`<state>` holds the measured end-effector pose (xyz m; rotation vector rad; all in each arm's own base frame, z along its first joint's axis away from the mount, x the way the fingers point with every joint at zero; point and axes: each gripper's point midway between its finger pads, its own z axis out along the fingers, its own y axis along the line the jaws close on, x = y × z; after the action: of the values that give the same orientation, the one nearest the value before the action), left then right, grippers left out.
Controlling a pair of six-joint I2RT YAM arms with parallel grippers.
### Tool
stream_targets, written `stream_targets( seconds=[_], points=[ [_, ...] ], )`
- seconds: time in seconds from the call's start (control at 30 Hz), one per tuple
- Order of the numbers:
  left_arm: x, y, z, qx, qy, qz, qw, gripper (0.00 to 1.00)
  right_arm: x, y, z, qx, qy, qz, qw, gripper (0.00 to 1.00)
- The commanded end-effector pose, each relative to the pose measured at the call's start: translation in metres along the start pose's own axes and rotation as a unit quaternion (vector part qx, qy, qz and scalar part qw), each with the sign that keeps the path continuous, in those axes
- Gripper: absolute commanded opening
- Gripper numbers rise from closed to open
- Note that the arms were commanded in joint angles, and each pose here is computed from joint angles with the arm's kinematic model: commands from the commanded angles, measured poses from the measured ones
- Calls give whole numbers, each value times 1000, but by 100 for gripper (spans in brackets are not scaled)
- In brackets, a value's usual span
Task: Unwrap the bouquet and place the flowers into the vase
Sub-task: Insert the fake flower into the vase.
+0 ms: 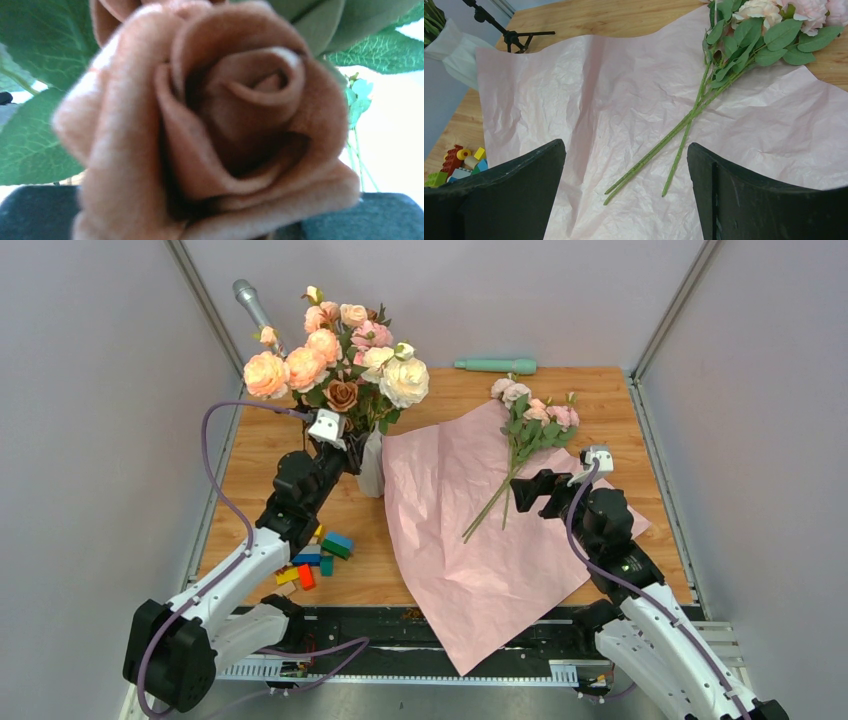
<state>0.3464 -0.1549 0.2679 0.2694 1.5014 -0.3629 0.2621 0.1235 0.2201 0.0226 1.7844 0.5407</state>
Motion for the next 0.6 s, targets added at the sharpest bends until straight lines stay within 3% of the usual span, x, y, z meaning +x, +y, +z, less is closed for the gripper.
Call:
stream_targets(
  seconds=[0.0, 0.33, 0.47, 0.57],
  points=[
    [-11, -3, -3, 7, -8, -10, 1000, 34, -13, 6, 1, -12, -26, 5, 1000, 93],
    [-24, -4, -19, 6, -14, -17, 1000, 58, -14, 5, 1, -10, -27, 5, 1000, 93],
    [-26, 3, -30, -18, -14, -40, 999, 81, -16, 4, 1, -2, -26, 12, 1000, 93],
    [-24, 8, -40, -39, -5, -70, 997, 93, -14, -10, 4, 46, -10, 29, 998, 91]
  ],
)
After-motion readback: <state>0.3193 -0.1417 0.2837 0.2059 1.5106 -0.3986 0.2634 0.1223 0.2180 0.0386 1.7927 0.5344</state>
